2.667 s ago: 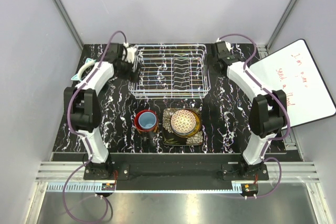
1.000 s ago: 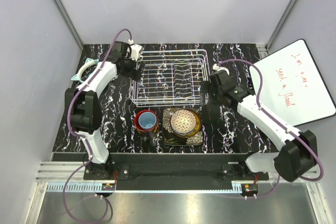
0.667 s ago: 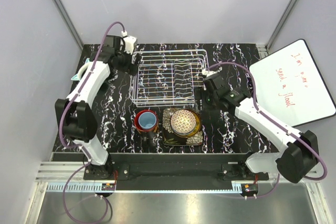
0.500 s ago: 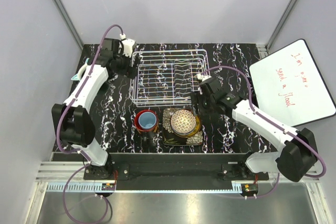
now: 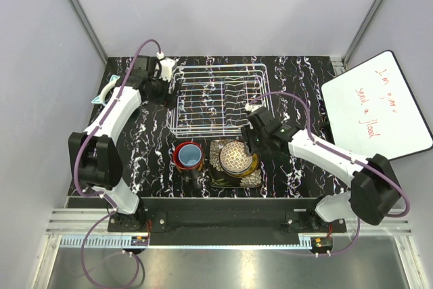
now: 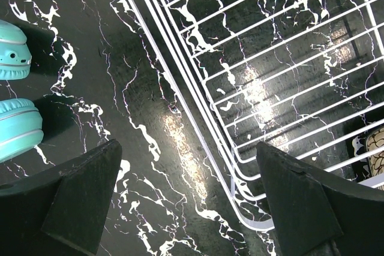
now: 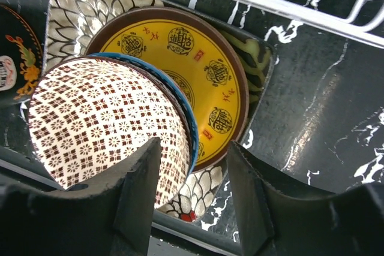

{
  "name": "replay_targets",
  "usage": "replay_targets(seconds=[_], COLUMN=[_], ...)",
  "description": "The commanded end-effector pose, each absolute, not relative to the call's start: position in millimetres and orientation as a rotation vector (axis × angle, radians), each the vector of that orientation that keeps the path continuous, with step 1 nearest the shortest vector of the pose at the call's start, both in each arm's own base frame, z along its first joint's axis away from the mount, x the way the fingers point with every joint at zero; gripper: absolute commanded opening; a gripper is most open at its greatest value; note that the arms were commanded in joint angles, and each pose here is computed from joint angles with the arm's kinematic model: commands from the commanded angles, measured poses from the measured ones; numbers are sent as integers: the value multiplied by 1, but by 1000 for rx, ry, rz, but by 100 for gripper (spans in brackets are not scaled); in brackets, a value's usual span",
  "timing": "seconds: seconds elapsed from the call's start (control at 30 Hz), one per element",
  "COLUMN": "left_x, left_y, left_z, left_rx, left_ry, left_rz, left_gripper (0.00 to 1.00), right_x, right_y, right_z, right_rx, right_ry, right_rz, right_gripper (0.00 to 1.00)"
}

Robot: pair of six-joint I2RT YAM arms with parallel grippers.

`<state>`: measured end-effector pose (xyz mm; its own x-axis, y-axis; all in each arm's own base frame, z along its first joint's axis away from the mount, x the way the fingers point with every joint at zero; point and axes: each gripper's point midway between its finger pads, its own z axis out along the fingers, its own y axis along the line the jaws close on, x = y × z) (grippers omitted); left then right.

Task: Load the mixed dishes into the dish rack

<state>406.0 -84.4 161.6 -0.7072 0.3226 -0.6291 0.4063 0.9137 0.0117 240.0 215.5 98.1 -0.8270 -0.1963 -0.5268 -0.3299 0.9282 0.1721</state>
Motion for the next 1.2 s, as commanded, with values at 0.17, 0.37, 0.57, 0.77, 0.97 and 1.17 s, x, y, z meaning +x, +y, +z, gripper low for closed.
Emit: replay_targets(seconds=[0.17, 0.37, 0.57, 0.77, 0.97, 1.17], left_x=[410, 410, 410, 409, 409, 411], left_y=[-83, -82, -84, -84, -81, -81], left_z=[177, 174, 171, 168, 165, 165], left_rx=[515, 517, 515, 515, 523, 520], left_ry=[2357, 2361, 2363, 2363, 2363, 2362], left_rz=[-153, -151, -163, -163, -143, -145], left_gripper=[99, 98, 98, 98, 98, 98], right_x=[244, 248, 250, 248, 244, 242], right_y=[233, 230, 222, 221, 222, 224], right_z=[88, 98, 112, 107, 94, 93], right_rx=[-467, -464, -488, -507, -520, -527], right_ry=[2551, 2523, 2500, 2512, 2545, 2541], right_rz=[313, 264, 190, 167, 145, 149], right_gripper=[48, 40, 40, 35, 33, 27])
